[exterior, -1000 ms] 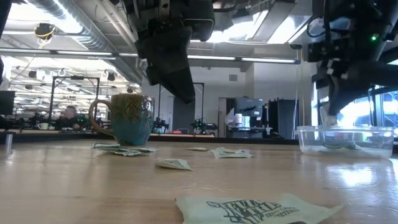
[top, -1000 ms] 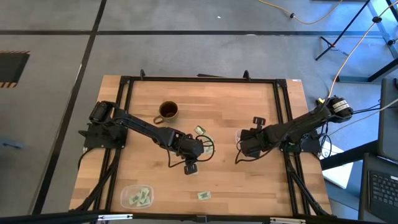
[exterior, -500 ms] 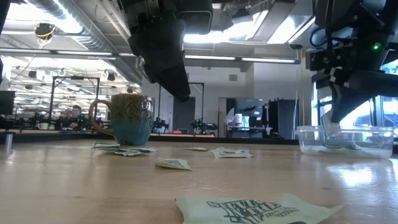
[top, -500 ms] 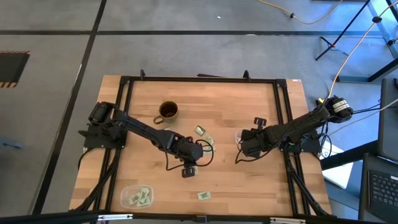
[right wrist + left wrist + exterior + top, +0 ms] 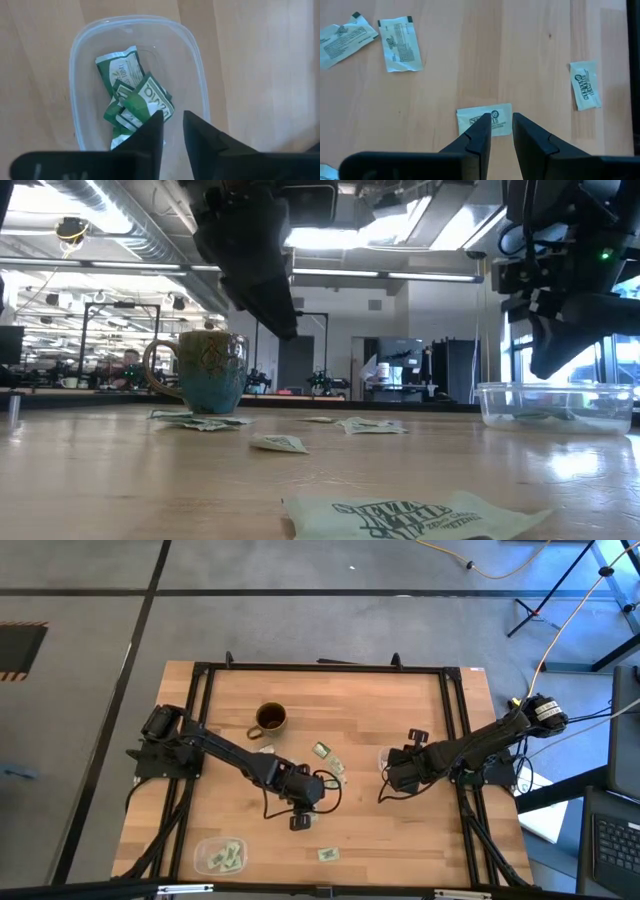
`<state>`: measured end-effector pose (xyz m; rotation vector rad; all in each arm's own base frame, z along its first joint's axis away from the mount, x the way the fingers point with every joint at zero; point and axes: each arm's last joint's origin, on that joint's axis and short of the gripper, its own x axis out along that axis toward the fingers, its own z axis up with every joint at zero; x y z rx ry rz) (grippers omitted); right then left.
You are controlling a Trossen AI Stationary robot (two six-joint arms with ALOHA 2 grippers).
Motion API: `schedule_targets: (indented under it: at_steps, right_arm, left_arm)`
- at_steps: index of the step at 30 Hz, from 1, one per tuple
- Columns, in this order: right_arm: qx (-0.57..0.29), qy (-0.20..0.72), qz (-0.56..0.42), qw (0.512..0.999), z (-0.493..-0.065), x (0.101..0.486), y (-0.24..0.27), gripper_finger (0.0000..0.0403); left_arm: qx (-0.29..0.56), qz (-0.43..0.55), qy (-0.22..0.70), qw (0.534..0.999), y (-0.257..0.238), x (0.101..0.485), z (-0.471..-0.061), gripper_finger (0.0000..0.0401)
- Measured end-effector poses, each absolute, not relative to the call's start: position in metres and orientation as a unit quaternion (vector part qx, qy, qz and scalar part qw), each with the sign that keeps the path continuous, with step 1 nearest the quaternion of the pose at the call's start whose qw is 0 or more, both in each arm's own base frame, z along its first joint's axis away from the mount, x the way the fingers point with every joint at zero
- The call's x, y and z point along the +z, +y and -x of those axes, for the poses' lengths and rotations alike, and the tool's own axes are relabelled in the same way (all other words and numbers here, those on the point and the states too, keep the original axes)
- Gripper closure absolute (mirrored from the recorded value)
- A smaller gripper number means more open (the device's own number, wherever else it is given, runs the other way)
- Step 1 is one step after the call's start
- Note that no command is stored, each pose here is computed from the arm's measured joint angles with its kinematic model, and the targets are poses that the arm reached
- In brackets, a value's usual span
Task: Pick and place Stevia / Truvia into bins
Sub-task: Put the stevia packet into the bottom transparent container
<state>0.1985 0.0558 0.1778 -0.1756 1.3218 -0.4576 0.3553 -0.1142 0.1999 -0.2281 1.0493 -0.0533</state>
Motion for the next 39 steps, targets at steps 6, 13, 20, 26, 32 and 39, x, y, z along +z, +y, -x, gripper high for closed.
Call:
schedule_targets:
  at_steps: [6, 13, 20, 26, 32, 39]
  right_arm:
    - [-0.207, 0.592, 0.070, 0.776, -0.207, 0.191, 0.059, 0.0321]
    - [-0.193, 0.562, 0.059, 0.802, -0.221, 0.213, 0.064, 0.0321]
    - [-0.190, 0.559, 0.059, 0.805, -0.223, 0.215, 0.064, 0.0321]
    - [-0.190, 0.555, 0.056, 0.808, -0.224, 0.216, 0.065, 0.0321]
    - [-0.181, 0.545, 0.058, 0.816, -0.226, 0.216, 0.066, 0.0321]
    - [-0.179, 0.543, 0.058, 0.818, -0.227, 0.216, 0.066, 0.0321]
  left_arm:
    - [-0.031, 0.106, 0.500, 0.859, -0.119, 0.200, -0.354, 0.0326]
    - [-0.033, 0.101, 0.506, 0.856, -0.122, 0.199, -0.352, 0.0326]
    - [-0.039, 0.093, 0.517, 0.850, -0.128, 0.198, -0.347, 0.0326]
    - [-0.050, 0.081, 0.514, 0.852, -0.134, 0.198, -0.346, 0.0326]
    - [-0.049, 0.034, 0.506, 0.861, -0.138, 0.184, -0.352, 0.0326]
    - [-0.072, 0.008, 0.517, 0.853, -0.148, 0.170, -0.353, 0.0327]
